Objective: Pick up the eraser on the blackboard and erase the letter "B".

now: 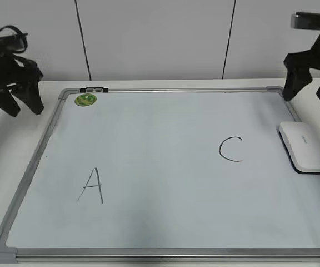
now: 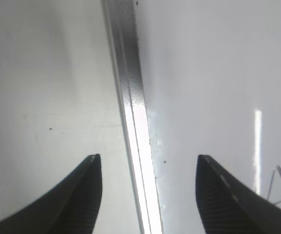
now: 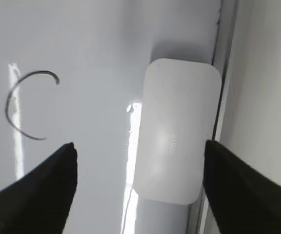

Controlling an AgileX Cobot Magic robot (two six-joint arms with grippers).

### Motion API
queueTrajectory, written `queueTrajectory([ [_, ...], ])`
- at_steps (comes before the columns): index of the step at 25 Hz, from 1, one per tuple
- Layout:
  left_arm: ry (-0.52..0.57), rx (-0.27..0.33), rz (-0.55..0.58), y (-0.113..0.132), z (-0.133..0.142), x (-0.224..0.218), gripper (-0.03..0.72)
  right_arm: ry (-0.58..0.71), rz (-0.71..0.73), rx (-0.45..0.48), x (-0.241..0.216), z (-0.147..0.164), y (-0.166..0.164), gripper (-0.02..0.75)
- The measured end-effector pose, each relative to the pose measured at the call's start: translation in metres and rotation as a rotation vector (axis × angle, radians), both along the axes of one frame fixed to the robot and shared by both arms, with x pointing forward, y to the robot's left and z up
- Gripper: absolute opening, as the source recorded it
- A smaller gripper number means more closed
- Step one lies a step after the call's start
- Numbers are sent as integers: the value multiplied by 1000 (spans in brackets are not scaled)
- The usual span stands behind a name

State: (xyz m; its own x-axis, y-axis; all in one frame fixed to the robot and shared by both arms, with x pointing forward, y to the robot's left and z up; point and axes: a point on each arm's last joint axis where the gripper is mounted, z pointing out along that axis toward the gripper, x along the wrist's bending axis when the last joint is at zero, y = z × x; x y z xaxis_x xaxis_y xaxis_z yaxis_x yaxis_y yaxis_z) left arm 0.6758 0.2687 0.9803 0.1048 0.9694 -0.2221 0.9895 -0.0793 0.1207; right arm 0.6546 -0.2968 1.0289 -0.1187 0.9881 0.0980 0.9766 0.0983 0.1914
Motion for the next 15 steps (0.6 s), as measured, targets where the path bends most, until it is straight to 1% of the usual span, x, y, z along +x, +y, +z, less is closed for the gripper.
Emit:
queueTrajectory([
  [4,-72,9,-8,1,37,-7,447,-98,11,14,-15,41,2,596],
  [8,-128,11,-13,1,69,-24,443,-166,19,11,-31,70,2,596],
  [13,-206,13,-33,-4,113,-69,443,-226,20,9,-70,101,3,595],
  [15,-220,20,-36,-3,124,-93,443,-244,21,8,-87,111,4,595],
])
